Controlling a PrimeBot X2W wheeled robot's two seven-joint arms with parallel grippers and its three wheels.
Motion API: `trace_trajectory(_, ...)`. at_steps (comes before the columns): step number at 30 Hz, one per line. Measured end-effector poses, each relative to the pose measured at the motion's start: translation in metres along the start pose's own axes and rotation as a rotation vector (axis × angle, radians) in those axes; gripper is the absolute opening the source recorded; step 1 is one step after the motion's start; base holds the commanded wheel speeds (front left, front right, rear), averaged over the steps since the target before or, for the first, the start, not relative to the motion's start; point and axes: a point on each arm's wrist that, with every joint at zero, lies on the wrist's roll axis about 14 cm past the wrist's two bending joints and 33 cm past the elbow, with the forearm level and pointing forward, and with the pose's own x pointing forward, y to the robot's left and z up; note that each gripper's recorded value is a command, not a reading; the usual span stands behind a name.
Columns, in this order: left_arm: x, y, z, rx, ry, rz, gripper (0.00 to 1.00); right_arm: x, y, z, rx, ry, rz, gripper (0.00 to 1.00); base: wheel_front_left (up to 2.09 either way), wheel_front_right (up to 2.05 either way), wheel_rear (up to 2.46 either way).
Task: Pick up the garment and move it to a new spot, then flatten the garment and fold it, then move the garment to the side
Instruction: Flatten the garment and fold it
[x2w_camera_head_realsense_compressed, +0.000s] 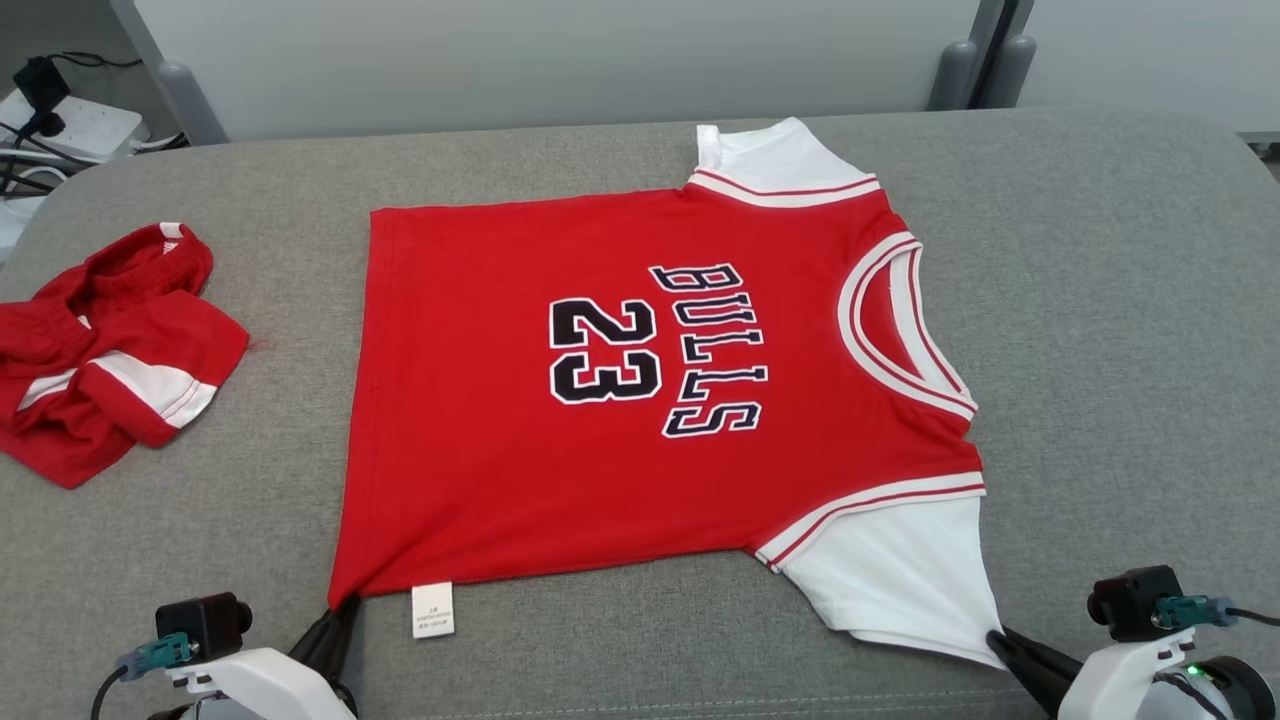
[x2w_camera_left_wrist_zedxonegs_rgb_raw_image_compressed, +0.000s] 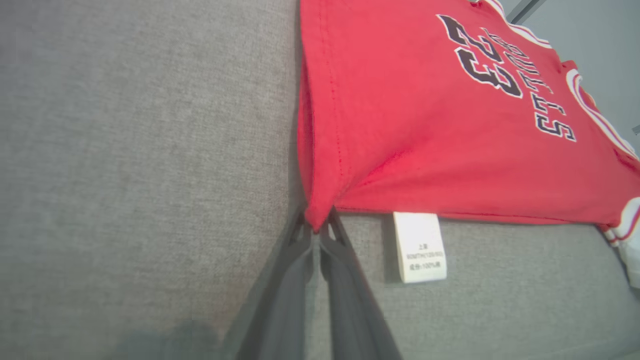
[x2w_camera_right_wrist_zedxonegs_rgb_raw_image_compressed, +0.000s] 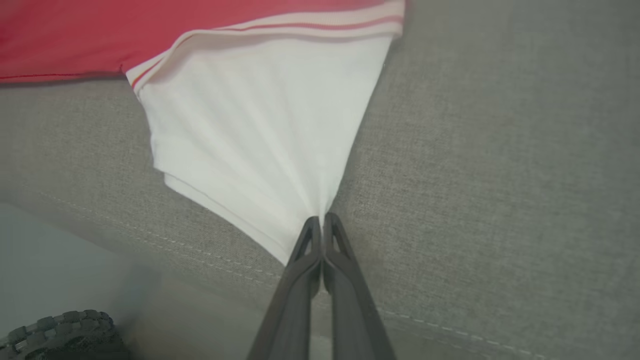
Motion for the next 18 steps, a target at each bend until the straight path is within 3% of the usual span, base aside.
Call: trace_trajectory(18, -0.018, 0.025, -0.012, 0.126, 0.119, 0.024, 0.0, -0.036, 0.028, -0.009, 0.006, 0.163, 0.145, 0.0, 0.0, 0.0, 0.0)
